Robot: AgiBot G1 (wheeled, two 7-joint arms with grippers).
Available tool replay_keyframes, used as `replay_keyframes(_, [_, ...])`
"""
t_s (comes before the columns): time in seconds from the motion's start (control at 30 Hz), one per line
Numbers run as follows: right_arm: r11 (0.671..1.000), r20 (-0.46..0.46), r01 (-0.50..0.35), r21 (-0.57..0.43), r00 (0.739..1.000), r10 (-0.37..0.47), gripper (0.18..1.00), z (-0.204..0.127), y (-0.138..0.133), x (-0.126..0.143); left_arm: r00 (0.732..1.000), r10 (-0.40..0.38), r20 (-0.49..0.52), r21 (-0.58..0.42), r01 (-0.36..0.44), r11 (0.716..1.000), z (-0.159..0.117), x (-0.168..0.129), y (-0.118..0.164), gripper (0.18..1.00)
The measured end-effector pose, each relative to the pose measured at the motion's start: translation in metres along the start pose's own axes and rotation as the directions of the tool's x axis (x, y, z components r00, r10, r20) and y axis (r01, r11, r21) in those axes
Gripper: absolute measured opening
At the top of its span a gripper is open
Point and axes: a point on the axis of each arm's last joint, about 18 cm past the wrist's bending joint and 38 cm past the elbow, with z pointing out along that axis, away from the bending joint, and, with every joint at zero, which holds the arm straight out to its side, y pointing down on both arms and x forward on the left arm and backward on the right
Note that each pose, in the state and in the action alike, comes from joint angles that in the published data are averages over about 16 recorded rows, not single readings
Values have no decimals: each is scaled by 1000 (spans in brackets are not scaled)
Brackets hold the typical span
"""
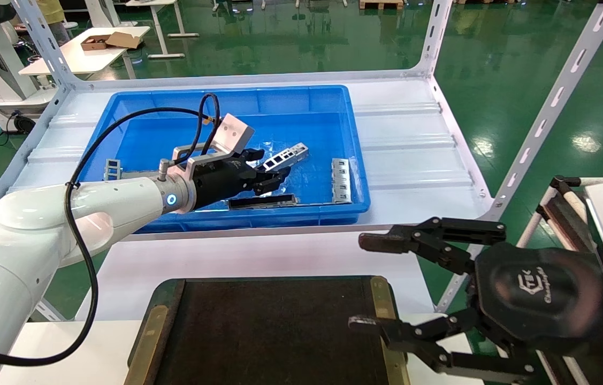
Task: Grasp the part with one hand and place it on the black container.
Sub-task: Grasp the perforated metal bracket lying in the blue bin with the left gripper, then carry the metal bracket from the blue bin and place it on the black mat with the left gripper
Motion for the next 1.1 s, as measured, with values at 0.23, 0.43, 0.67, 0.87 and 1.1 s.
replay_keyframes(0.23, [1000, 0, 0, 0, 1000, 0, 607, 0, 0, 0, 1000, -5, 1, -9, 5, 1000, 0, 1, 4, 582])
replay_keyframes(0.43, [1000, 0, 0, 0, 1000, 0, 468, 0, 0, 0, 1000, -8, -4, -4, 8, 1000, 0, 1, 3, 444])
replay_keyframes(0.67, [1000, 0, 0, 0, 1000, 0, 331, 0, 0, 0, 1000, 0, -31, 34, 2, 999, -6, -1, -7, 353])
replay_keyframes(0.87, [1000, 0, 0, 0, 1000, 0, 253, 0, 0, 0, 995, 18, -98, 106, -8, 994, -23, -5, -22, 327])
replay_keyframes(1.1, [1000, 0, 0, 0, 1000, 0, 205, 0, 0, 0, 974, 66, -215, 204, -21, 979, -57, -7, -38, 326])
